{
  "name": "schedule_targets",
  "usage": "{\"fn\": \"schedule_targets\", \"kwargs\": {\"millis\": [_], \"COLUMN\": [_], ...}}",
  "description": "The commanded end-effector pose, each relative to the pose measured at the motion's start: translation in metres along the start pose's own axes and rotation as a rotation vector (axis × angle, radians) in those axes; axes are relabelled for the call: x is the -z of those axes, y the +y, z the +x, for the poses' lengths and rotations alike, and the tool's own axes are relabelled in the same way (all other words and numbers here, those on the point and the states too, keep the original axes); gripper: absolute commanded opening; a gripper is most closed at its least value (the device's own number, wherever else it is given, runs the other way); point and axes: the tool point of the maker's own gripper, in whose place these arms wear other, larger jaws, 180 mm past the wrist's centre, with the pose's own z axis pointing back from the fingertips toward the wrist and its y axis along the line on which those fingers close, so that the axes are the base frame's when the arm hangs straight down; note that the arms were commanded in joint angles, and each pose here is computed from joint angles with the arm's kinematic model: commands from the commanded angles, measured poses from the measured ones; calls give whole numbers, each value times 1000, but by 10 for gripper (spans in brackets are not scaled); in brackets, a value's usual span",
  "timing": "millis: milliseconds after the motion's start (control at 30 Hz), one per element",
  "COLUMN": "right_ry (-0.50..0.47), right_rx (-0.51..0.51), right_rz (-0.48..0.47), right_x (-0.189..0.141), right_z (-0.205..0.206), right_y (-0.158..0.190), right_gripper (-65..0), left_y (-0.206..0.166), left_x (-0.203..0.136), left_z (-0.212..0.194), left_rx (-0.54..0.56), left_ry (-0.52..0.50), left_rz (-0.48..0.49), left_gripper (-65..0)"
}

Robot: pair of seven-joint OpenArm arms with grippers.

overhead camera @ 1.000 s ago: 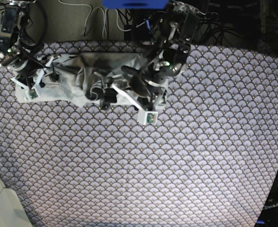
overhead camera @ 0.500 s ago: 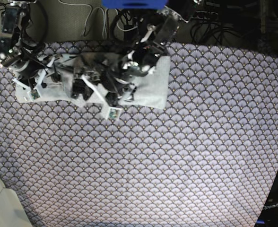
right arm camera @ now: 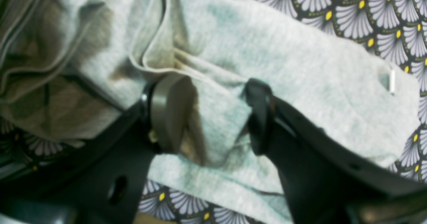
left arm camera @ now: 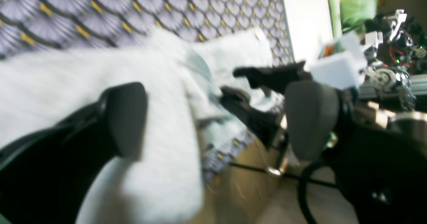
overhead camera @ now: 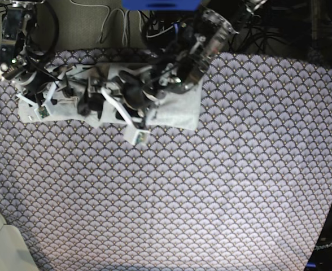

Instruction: Fold the T-shirt properly

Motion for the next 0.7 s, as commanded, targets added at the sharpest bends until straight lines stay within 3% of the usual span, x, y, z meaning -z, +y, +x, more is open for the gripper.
{"fn": "schedule_targets", "kwargs": {"millis": [0, 100, 200, 333, 467, 667], "right_ry": [-37, -40, -56, -56, -78, -119], "right_rx": [-11, -9, -31, -52, -72, -47], "right_rz": [-11, -18, -41, -58, -90, -208], "right_x": [-4, -5, -8, -11, -21, -49], "right_z": [11, 12, 22, 26, 34, 43], "right_y": [-5, -8, -20, -28, -37, -73], "right_gripper": [-333, -331, -331, -331, -331, -331], "left_y": [-8, 13, 61, 108, 135, 129], "left_x": [-7, -33, -66, -97, -117, -118], "left_z": [23, 55, 78, 88, 84, 78], "left_rx": [10, 9, 18, -38, -136, -126], "left_ry": [-64, -158, -229, -265, -265, -251], "left_rz": [-34, 9, 123, 214, 236, 182], "left_gripper": [0, 0, 0, 0, 0, 0]}}
